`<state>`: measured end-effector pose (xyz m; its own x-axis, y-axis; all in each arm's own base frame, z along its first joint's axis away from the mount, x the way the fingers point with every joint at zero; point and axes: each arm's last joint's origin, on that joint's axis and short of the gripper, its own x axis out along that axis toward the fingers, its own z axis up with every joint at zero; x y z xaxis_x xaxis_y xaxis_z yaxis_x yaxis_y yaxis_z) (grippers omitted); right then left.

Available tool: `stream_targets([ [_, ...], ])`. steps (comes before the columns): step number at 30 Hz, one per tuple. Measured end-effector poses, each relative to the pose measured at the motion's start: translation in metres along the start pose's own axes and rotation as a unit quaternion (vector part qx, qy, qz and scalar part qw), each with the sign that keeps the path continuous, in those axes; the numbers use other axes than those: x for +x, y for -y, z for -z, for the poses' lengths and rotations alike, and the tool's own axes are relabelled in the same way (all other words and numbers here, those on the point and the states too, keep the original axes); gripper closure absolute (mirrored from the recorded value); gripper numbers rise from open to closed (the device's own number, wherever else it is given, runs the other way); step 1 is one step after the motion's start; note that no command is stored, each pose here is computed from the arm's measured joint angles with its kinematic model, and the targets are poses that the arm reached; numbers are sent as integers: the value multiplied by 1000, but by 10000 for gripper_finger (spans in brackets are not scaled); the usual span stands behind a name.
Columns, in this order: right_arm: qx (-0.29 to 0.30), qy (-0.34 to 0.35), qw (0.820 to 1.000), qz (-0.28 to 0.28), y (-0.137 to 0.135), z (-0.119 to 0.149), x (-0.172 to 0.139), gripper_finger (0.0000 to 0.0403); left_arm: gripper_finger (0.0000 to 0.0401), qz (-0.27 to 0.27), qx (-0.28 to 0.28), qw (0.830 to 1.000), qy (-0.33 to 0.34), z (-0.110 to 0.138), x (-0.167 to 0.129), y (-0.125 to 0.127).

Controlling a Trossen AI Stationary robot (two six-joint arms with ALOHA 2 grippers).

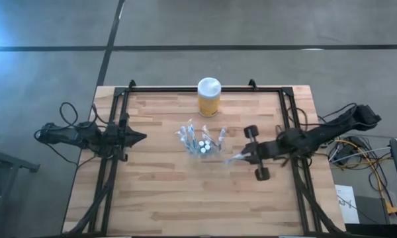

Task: Pick & Place toothbrushing station
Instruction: Put the blue toothbrush into the transparent organizer

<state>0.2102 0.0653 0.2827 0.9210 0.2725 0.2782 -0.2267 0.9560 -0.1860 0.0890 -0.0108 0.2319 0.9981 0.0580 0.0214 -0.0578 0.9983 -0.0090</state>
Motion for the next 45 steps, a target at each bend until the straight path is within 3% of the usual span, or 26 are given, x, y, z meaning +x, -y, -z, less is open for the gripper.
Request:
stream_targets([
  [9,-1,-46,999,-3,0,12,37,395,382,0,0,1000,0,0,0,0],
  [14,-21,-64,997,40,9,21,41,395,382,1,0,1000,0,0,0,0],
  [17,-33,-87,992,80,16,38,35,395,382,1,0,1000,0,0,0,0],
  [27,-39,-59,983,167,19,89,-7,395,382,1,1,1000,-6,3,0,0],
  [36,-33,-117,960,252,17,121,-18,395,382,1,4,1000,-6,3,0,0],
  [40,-27,-100,957,270,16,130,-24,395,382,1,3,1000,-6,3,0,0],
  [45,-13,-127,955,266,13,147,-22,395,382,0,2,1000,-6,3,0,0],
])
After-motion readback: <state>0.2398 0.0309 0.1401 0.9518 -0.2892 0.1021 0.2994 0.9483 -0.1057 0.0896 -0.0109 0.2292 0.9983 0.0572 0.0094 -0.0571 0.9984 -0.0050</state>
